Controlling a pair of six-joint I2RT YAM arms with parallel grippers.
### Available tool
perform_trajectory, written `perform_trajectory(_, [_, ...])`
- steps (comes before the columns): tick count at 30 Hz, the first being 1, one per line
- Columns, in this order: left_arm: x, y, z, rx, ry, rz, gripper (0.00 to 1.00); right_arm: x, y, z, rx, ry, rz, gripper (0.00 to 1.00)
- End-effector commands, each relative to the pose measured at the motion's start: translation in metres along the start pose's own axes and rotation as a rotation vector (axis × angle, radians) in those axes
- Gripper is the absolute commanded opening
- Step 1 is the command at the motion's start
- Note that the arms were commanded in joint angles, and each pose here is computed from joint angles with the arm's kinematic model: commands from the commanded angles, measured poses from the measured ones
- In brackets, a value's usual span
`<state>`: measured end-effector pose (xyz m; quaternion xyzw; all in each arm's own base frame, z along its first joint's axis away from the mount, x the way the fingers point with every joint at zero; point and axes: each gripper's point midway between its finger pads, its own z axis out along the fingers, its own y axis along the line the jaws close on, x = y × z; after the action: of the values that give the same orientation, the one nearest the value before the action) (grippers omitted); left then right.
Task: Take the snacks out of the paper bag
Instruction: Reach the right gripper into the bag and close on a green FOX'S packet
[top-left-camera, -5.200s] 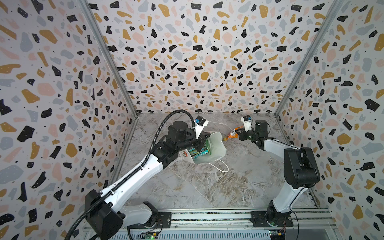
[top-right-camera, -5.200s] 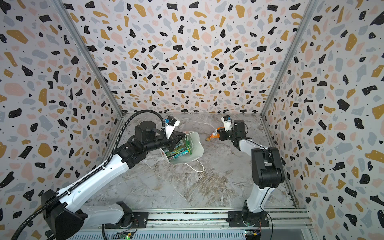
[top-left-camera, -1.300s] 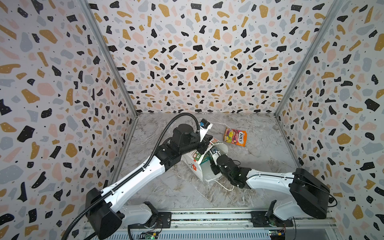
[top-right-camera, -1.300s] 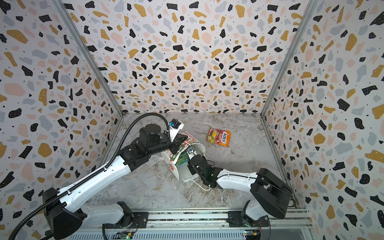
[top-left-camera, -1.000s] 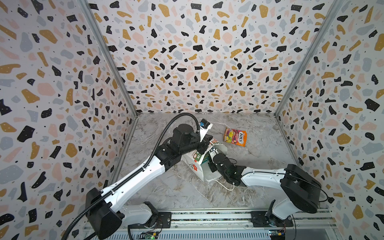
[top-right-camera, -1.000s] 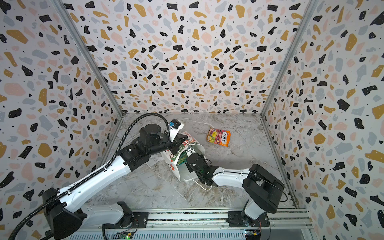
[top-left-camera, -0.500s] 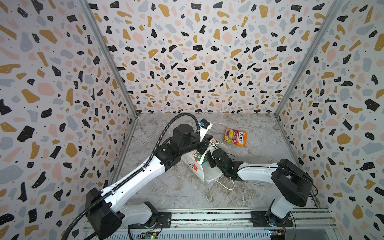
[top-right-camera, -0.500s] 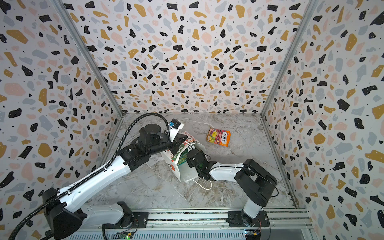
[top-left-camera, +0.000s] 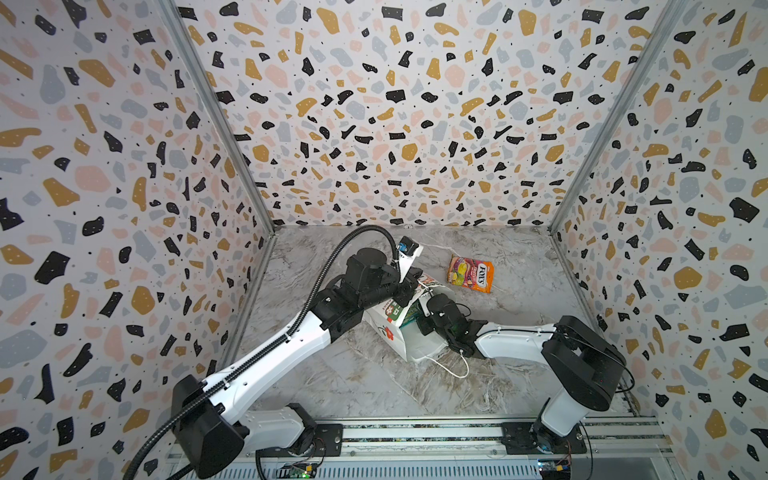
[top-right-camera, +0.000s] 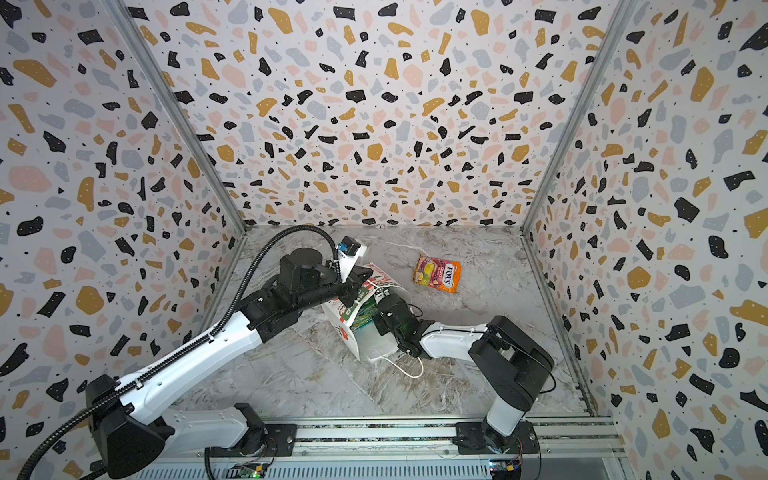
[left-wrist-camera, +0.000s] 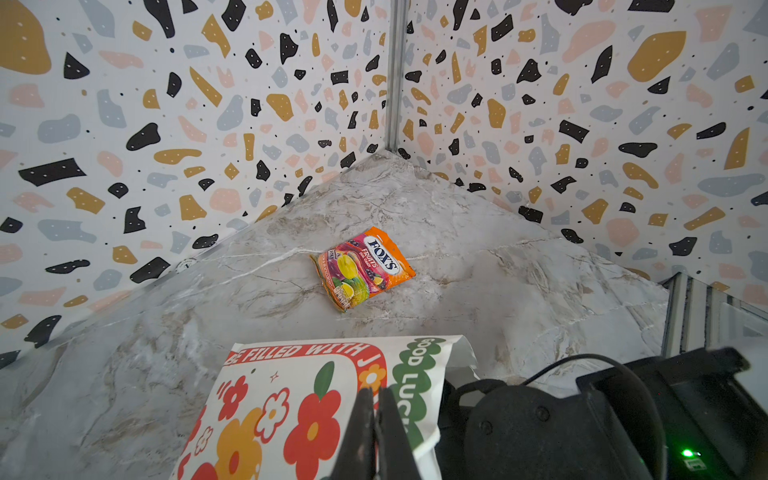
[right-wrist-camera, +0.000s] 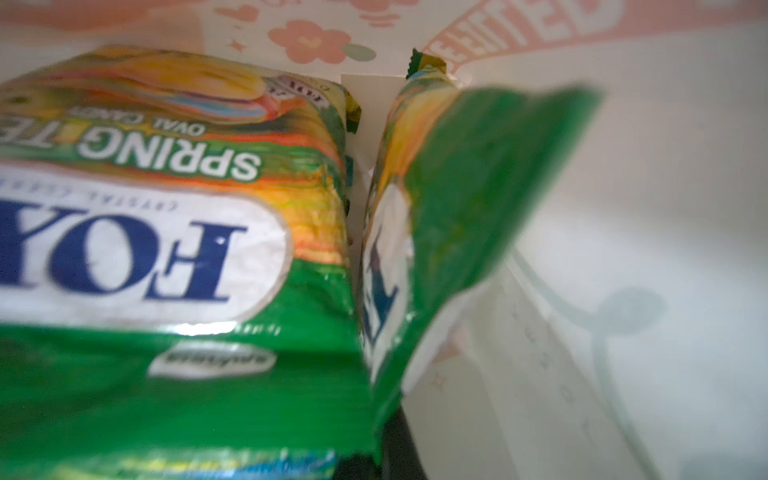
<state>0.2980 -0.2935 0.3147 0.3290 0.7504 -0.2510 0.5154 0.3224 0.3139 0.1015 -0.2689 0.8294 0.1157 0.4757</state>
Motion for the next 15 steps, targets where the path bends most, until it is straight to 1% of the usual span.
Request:
perform_trajectory(1, [-0.011,0.005,0.001,-0.035,-0.023,-0.006,0.0,-0.013,0.005,-0.019,-0.048,-0.04,-0.005,0.0])
perform_trajectory(10, [-0.009,0.006,0.003,-0.039,-0.014,-0.01,0.0,-0.007,0.006,-0.048,-0.084,-0.029,-0.032,0.0])
perform_trajectory(15, [-0.007,0.007,0.005,-0.043,-0.01,-0.011,0.0,-0.013,0.009,-0.07,-0.115,-0.039,-0.056,0.0])
